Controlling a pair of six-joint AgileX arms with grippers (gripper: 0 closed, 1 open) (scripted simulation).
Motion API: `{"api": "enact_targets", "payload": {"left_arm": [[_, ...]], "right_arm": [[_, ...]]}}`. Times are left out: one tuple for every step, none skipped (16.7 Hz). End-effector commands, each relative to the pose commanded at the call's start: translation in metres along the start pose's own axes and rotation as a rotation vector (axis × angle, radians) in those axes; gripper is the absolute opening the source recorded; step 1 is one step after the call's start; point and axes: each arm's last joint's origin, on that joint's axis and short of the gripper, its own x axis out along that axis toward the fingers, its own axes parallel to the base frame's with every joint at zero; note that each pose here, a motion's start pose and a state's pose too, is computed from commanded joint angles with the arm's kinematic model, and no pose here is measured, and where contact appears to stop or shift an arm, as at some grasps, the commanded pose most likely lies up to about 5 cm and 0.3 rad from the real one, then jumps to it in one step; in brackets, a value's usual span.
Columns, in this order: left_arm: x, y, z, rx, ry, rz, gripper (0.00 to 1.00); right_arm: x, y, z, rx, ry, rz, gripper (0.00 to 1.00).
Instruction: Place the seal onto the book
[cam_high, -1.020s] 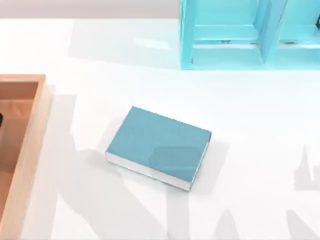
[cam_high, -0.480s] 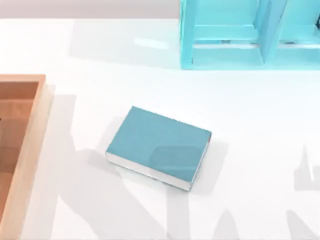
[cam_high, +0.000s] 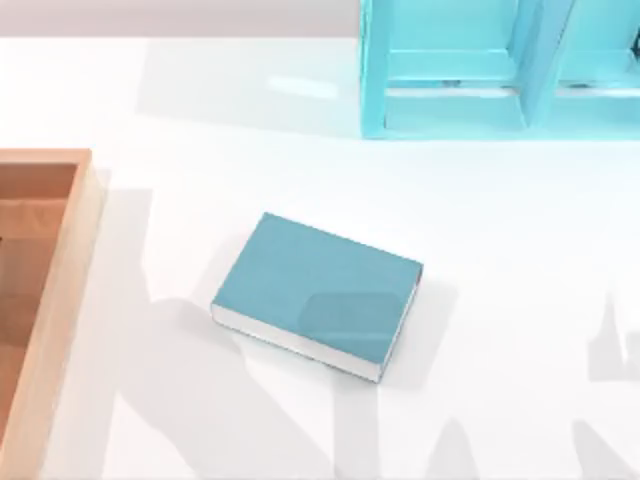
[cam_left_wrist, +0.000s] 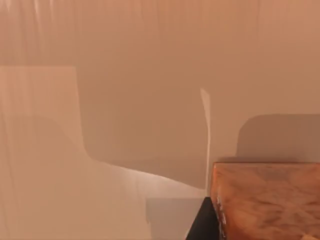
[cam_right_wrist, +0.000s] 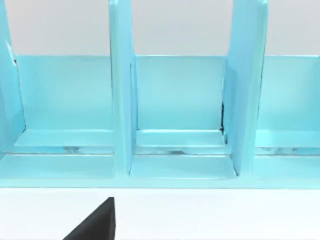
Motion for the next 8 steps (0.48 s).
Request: {"api": "enact_targets", "payload": {"left_arm": [[0.000, 0.000, 0.000, 0.000, 0.000, 0.000, 0.00], [0.000, 0.000, 0.000, 0.000, 0.000, 0.000, 0.00], [0.000, 0.000, 0.000, 0.000, 0.000, 0.000, 0.00], [0.000, 0.000, 0.000, 0.000, 0.000, 0.000, 0.00], [-0.001, -0.001, 0.000, 0.003, -0.002, 0.000, 0.00], [-0.002, -0.001, 0.001, 0.003, -0.005, 0.002, 0.00], [-0.008, -0.005, 0.003, 0.003, -0.019, 0.010, 0.00], [-0.020, -0.012, 0.007, 0.004, -0.046, 0.022, 0.00]], "right_arm": [[0.000, 0.000, 0.000, 0.000, 0.000, 0.000, 1.00], [0.000, 0.000, 0.000, 0.000, 0.000, 0.000, 1.00], [0.000, 0.000, 0.000, 0.000, 0.000, 0.000, 1.00], [0.000, 0.000, 0.000, 0.000, 0.000, 0.000, 1.00], [0.000, 0.000, 0.000, 0.000, 0.000, 0.000, 1.00], [0.000, 0.000, 0.000, 0.000, 0.000, 0.000, 1.00], [0.000, 0.000, 0.000, 0.000, 0.000, 0.000, 1.00], [0.000, 0.000, 0.000, 0.000, 0.000, 0.000, 1.00]]}}
